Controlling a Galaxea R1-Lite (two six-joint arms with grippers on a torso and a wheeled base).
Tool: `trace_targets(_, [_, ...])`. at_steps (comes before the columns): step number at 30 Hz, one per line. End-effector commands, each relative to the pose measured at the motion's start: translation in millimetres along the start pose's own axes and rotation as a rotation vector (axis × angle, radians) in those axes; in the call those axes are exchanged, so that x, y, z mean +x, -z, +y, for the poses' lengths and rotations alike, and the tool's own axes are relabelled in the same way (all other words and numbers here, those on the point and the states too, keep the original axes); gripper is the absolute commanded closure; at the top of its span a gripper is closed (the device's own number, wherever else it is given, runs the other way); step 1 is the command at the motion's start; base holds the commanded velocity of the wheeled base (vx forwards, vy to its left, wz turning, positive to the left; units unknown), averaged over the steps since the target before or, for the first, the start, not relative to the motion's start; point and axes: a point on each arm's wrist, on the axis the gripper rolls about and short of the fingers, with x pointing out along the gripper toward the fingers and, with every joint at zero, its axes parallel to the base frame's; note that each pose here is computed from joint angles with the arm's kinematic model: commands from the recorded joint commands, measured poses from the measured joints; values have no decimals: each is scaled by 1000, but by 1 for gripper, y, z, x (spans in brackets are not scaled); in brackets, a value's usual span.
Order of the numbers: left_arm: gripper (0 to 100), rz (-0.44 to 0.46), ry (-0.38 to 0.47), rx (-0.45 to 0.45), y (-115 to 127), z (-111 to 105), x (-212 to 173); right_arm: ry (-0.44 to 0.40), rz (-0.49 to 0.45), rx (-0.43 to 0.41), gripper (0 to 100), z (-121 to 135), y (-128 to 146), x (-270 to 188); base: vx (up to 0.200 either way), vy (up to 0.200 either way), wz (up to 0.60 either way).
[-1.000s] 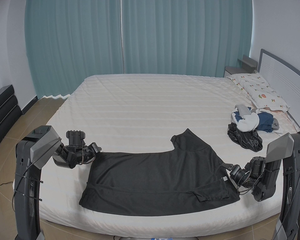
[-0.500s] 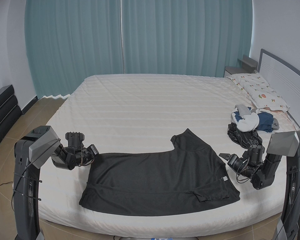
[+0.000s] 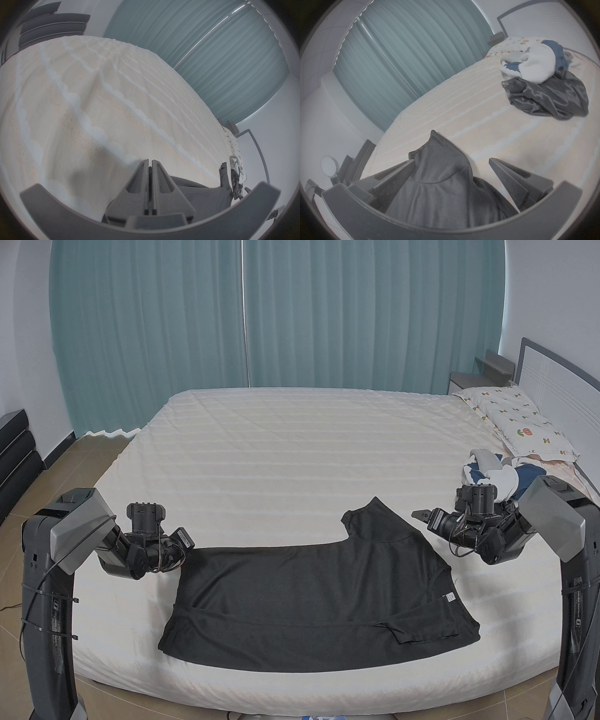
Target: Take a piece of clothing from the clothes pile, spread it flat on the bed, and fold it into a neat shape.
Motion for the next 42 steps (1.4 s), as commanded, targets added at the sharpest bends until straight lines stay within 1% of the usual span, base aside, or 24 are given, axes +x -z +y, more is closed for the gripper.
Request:
trace_targets(1, [100, 3, 2, -8, 0, -1, -4, 37, 31, -57, 0, -4, 10, 33, 0, 0, 0])
trace_targets(2, [100, 7, 0, -8, 1, 0, -4, 52, 48, -53, 0, -5, 10, 40, 0, 0, 0])
trace_targets(4, [100, 9, 2, -8, 1, 0, -4, 58, 51, -50, 0, -6, 8, 44, 0, 0, 0])
trace_targets(7, [100, 9, 5, -8, 0, -1, -4, 55, 50, -30, 0, -5, 6, 49, 0, 0, 0])
trace_targets(8, [100, 10, 4, -8, 1, -1, -4, 51, 48, -7, 0, -4, 8, 56, 0, 0, 0])
trace_targets(11, [100, 10, 4, -8, 1, -1, -4, 45, 37, -8, 0, -6, 10, 66, 0, 0, 0])
trace_targets(14, [100, 10, 4, -8, 1, -1, -4, 44, 55, -8, 0, -4, 16, 74, 0, 0, 0])
trace_targets(25, [100, 11, 3, -9, 1, 0, -4, 36, 40, -10, 0, -3, 15, 79, 0, 0, 0])
trace_targets(26, [100, 11, 3, -9, 1, 0, -4, 36, 40, -10, 100, -3, 15, 79, 0, 0, 0])
trace_targets(31, [100, 9, 3, -9, 1, 0, -4, 35, 33, 15, 100, -3, 13, 78, 0, 0, 0])
trace_targets(35, [100, 8, 4, -9, 0, 0, -4, 34, 17, 51, 100, -1, 5, 73, 0, 0, 0])
trace_targets(37, [100, 8, 4, -9, 0, 0, -4, 35, 18, 53, 100, -1, 5, 73, 0, 0, 0])
trace_targets(38, [100, 6, 6, -8, 0, -1, -4, 34, 15, 69, 100, 1, 2, 70, 0, 0, 0])
trace_targets(42, [100, -1, 9, -7, -2, -2, -5, 33, 11, 78, 100, 3, -2, 63, 0, 0, 0])
